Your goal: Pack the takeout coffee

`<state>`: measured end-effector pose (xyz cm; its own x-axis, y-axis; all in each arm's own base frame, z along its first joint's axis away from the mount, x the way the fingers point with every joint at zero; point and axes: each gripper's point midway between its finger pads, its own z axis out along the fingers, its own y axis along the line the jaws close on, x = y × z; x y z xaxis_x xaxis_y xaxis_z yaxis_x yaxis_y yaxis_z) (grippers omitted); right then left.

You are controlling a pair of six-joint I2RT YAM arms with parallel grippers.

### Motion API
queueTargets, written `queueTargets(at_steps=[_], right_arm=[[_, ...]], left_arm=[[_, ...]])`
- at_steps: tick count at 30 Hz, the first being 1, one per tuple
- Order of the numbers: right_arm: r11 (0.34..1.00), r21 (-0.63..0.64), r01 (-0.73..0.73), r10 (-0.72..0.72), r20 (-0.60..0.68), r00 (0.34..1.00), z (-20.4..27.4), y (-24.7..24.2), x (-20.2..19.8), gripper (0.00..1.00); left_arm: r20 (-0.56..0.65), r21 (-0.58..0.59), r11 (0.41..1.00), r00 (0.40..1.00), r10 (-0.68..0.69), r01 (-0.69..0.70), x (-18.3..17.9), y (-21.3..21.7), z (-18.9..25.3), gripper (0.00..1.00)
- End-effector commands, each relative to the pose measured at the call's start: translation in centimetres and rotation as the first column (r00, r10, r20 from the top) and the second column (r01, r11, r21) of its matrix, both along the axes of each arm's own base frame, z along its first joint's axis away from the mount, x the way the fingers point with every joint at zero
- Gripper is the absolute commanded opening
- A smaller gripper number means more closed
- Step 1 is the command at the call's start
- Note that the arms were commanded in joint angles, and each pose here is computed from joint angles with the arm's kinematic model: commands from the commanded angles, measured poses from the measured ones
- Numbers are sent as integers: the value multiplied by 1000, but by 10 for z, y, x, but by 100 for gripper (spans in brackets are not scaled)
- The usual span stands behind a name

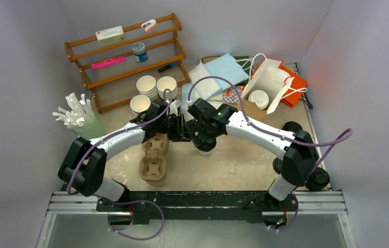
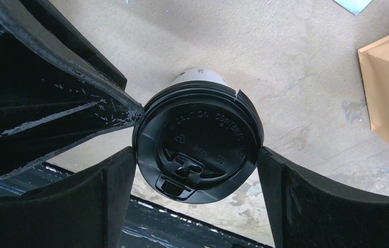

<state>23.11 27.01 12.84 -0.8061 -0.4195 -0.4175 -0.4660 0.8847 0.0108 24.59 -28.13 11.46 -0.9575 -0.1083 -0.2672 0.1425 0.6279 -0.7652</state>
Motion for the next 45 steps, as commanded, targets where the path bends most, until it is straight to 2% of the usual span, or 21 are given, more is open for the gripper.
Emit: queueTargets(at_steps=[1,18,25,45], right_arm=[[998,-49,-25,24,-23,999,-9,-5,-8,88],[995,-98,-10,2,-80,997,-40,-20,-30,84],[995,-95,-2,-8,-96,995,-45,-22,-35,75],[973,-228,-44,-2,-198,980,-89,-35,-72,76]], left_arm=[[38,-5,1000,999,-1,1,9,-2,6,31],[15,1,1000,1000,-9,9,2,-3,-5,31],[6,7,1000,1000,-16,16,-1,-2,-10,31],[-12,9,999,999,-34,35,-3,-6,-19,31]])
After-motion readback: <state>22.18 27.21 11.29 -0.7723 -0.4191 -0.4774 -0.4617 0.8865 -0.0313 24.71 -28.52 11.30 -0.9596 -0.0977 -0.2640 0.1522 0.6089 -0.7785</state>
